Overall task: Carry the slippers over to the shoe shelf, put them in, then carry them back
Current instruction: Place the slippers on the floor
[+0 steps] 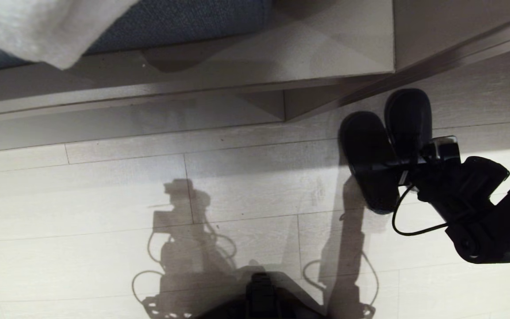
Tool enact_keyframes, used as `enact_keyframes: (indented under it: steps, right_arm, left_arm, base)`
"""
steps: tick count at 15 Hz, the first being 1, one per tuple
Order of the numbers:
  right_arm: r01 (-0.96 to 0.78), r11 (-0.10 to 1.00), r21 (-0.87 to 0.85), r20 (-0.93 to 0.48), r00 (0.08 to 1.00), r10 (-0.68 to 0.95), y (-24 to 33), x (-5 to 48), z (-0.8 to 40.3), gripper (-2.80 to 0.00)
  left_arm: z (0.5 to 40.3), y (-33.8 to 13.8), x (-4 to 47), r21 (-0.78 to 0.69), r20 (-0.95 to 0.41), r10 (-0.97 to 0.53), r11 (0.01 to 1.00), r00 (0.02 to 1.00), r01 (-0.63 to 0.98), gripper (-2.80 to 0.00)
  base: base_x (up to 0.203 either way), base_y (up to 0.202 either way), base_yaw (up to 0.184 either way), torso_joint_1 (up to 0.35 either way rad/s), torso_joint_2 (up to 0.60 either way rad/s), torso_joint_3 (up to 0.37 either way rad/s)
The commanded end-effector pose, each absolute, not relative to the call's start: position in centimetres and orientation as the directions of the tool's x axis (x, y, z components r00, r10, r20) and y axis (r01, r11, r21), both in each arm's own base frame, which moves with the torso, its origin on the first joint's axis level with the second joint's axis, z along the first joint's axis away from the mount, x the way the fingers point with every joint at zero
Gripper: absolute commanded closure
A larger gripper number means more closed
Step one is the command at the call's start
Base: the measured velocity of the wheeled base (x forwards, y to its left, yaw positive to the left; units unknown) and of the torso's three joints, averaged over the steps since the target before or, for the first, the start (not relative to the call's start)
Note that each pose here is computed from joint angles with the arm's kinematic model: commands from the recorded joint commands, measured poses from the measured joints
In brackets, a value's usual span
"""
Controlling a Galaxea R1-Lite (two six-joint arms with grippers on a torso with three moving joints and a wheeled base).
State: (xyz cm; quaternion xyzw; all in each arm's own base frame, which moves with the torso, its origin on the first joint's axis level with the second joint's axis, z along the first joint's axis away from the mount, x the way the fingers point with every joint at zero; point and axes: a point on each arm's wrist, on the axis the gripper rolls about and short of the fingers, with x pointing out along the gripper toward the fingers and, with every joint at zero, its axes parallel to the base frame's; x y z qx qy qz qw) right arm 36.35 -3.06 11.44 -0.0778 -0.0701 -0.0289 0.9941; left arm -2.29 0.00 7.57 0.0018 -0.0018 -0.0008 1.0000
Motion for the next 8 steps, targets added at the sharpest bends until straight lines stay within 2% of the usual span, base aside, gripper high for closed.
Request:
enact_keyframes:
  steps: [1,8]
  right_arm:
    - [0.068,0.986,-0.154,0.162,0.986,-0.043,-2.9,35.1,12.5,-2.80]
    - [0.052,0.983,-0.178,0.099,0.994,-0.035,-2.4,30.3,12.9,-2.80]
  left_arm:
    - [7.6,0.0,-2.3,0.003,0.003,-0.002,1.000,1.000,0.002,0.00]
    - [7.6,0.0,-2.3,0.005,0.003,-0.002,1.000,1.000,0.002,0.00]
  base:
    - [0.000,0.000,0.000,0.000,0.00,0.000]
    - [0.000,0.000,0.000,0.000,0.00,0.000]
